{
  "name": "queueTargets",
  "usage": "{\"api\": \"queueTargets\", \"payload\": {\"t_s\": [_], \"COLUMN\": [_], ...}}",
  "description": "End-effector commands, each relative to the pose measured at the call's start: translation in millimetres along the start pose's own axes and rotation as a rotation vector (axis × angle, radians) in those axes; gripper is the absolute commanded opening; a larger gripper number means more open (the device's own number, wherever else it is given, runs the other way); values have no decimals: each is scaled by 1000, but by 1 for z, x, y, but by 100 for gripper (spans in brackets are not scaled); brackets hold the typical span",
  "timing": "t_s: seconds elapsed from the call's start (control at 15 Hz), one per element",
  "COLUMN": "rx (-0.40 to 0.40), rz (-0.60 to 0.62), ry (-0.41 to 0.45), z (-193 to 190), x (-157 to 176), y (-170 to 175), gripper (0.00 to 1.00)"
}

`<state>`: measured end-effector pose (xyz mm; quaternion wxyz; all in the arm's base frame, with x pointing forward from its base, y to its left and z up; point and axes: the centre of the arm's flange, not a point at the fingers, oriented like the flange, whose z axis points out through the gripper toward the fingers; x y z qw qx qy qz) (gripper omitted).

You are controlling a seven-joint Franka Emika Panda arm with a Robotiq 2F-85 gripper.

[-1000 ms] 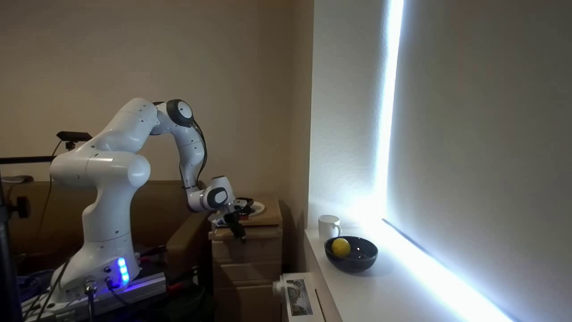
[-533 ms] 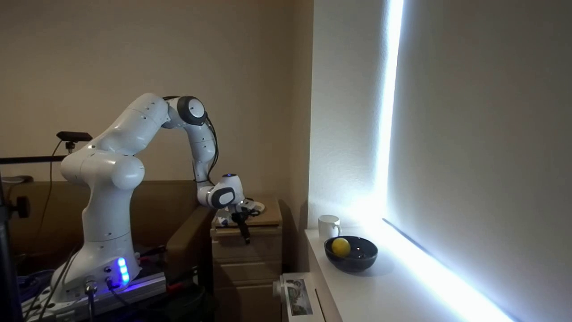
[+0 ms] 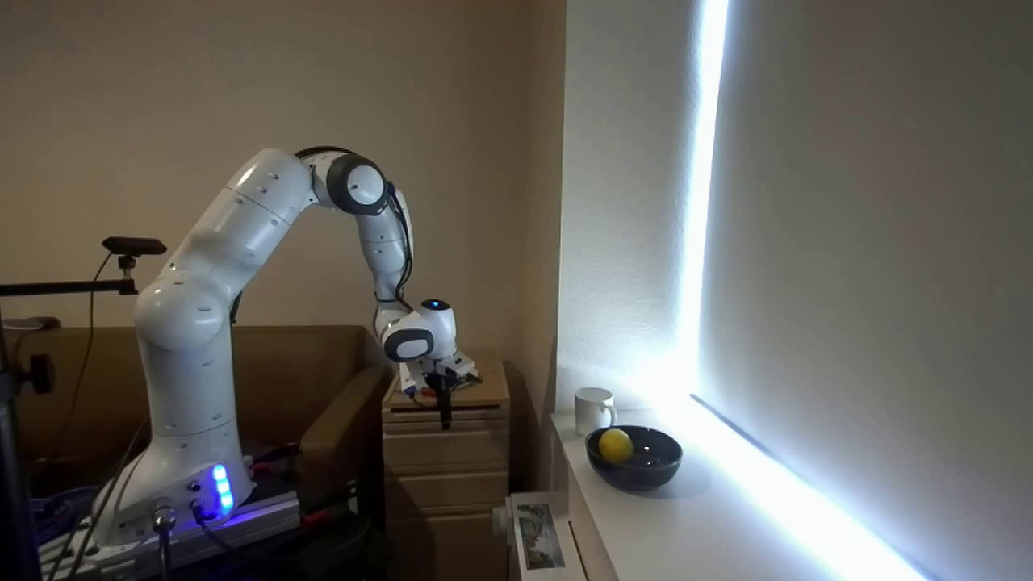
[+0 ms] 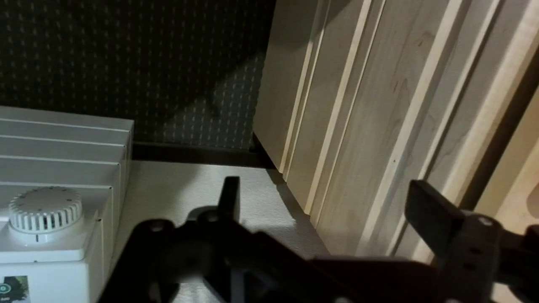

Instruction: Push the nightstand shelf

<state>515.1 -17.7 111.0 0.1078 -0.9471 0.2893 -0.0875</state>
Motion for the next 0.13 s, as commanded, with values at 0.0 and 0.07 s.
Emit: {"api": "queueTargets", "payload": {"t_s": [0.0,0.07], "rx": [4,4], "rz": [11,16], "ry": [-6,-9], "z": [-2,-2], "x": [3,5], "y": [8,13], "gripper": [100,100]}}
